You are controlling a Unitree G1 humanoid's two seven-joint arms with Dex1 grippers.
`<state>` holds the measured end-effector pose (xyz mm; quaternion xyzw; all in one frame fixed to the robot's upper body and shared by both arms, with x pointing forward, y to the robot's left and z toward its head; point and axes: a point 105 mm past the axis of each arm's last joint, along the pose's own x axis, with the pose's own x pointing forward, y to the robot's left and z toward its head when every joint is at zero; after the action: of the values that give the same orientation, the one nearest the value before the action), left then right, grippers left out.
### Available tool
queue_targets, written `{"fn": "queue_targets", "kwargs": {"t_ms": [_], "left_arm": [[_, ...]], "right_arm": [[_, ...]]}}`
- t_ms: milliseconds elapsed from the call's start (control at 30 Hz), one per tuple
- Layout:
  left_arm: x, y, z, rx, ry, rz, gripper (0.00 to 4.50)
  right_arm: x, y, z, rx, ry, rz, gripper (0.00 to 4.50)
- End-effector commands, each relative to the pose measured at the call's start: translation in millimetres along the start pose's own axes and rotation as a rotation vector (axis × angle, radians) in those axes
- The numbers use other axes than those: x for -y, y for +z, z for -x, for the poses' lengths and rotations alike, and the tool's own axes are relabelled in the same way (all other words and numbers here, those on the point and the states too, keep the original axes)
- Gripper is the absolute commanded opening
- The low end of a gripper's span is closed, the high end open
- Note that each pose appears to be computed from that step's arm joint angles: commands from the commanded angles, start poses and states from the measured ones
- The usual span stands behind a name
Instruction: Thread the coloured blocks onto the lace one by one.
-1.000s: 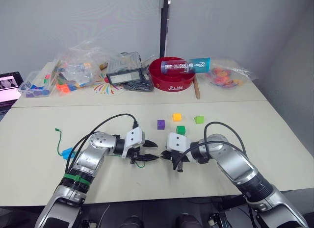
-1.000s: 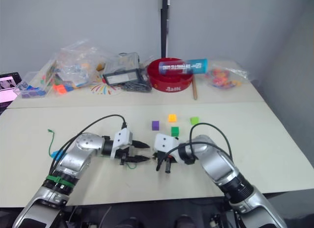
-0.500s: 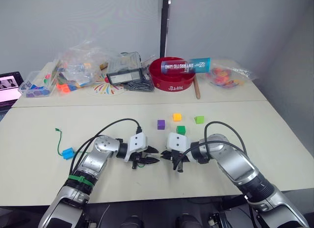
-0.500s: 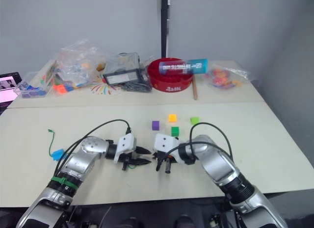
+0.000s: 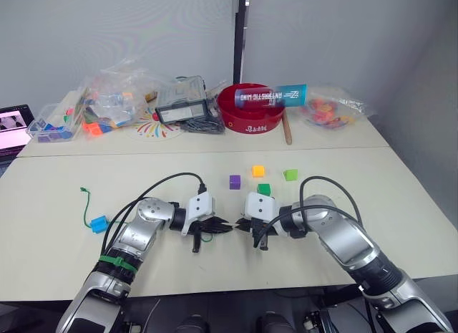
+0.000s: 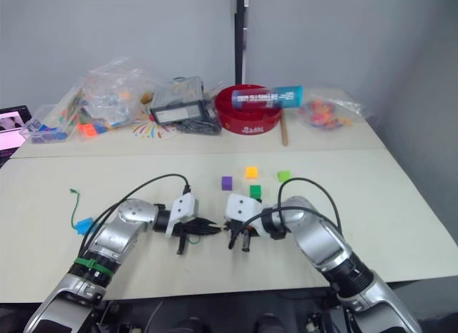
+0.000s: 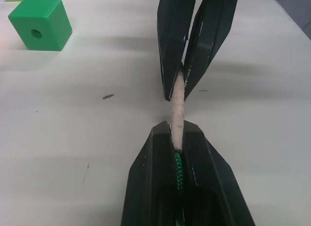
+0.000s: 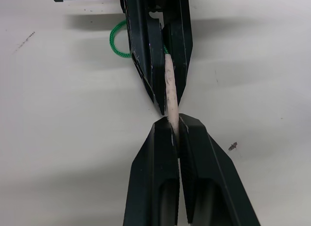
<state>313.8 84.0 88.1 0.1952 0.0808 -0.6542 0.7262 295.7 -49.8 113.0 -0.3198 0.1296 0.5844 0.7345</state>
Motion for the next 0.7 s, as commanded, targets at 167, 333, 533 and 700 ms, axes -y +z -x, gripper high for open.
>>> {"fn": "queue_targets", "kwargs": {"t_ms": [167, 333, 533, 700], "left_arm": [[-5, 13, 9, 0.042, 0.029, -0.037, 0.01], [-7, 8, 12, 0.021, 0.036, -0.032, 0.00], [-7, 3, 25, 0.002, 0.063, -0.017, 0.00], [-3, -4, 34, -0.028, 0.068, 0.000, 0.00]], "right_arm": [[-3, 5, 3, 0.021, 0.007, 0.007, 0.00], [-1, 9, 9, 0.047, -0.006, 0.005, 1.65], [3, 2, 36, 0.074, -0.046, -0.067, 3.76], [30, -16, 61, 0.131, -0.220, -0.229, 4.06]]}}
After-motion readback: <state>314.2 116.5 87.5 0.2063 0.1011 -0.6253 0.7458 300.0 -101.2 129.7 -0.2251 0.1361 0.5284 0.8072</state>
